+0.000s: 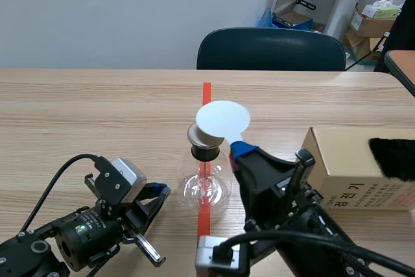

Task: Do the electroscope experiment

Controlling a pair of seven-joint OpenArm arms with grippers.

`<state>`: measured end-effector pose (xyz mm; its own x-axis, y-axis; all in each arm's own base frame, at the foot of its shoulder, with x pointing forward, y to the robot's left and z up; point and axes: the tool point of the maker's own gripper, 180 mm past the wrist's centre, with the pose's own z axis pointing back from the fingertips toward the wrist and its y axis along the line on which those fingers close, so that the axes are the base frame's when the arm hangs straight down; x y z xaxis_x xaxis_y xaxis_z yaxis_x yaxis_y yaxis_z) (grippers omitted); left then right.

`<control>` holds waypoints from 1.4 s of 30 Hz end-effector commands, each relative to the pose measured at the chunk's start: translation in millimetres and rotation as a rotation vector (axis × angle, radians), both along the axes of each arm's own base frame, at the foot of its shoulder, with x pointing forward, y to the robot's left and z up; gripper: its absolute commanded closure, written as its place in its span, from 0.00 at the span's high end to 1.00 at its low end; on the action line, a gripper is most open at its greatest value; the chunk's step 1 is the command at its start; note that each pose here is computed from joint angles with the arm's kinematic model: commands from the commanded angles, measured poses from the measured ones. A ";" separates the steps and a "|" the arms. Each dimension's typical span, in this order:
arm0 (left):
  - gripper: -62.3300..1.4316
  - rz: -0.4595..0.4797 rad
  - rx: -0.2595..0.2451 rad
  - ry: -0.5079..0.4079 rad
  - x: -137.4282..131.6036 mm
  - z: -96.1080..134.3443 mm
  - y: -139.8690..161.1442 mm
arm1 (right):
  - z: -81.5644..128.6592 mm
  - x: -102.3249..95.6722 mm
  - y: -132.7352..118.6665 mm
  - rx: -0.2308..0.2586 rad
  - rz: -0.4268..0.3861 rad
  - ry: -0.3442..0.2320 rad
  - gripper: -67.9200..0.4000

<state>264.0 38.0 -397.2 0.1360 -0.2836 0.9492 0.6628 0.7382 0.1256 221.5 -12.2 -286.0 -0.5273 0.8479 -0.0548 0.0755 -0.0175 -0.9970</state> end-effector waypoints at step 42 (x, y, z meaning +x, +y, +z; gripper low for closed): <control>0.09 0.000 -0.028 -0.030 4.9 10.7 -3.6 | 10.9 29.1 -78.0 0.036 -0.447 -0.036 0.03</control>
